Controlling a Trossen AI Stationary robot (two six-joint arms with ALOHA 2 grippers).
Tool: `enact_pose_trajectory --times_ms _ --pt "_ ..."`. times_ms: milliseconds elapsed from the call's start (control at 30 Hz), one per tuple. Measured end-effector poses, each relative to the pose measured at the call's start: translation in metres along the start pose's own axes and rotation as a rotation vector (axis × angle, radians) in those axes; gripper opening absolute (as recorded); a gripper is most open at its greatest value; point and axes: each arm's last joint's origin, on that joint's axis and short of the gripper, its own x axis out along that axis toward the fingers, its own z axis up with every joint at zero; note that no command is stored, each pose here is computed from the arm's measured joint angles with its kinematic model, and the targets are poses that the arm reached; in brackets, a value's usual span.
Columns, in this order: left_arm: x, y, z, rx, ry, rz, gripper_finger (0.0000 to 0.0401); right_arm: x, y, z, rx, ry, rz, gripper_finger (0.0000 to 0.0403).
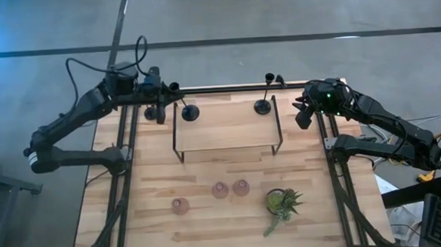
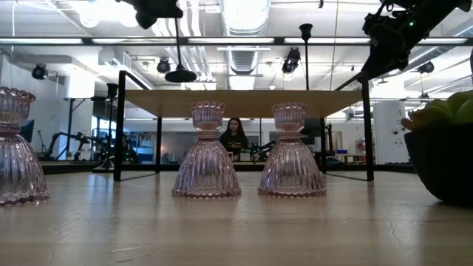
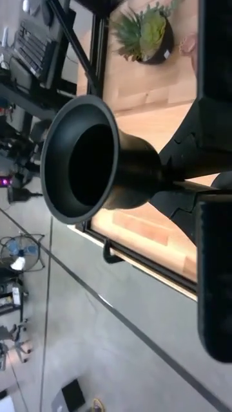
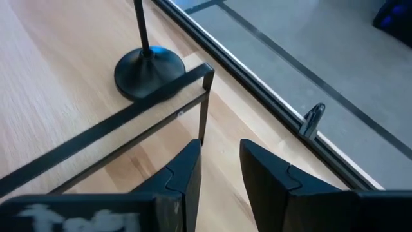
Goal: Pick & Place candle stick holders
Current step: Put the right black candle holder on the shelf
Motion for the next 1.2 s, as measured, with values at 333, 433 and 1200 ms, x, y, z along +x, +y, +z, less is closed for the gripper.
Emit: enact_pose_trajectory --times_ms 333,433,1200 --pt "0.023 0.014 -0.016 -0.010 0.086 0.096 0.0019 0.000 0.000 0.000 0.000 0.000 0.000 0.0086" --pt "0.032 0.018 -0.020 -0.020 0.111 0.097 0.0019 0.000 0.000 0.000 0.000 0.000 0.000 0.0088" --pt "0.039 0.031 -0.033 -0.105 0.143 0.115 0.0018 0.000 0.000 0.000 -0.001 0.005 0.000 0.0089"
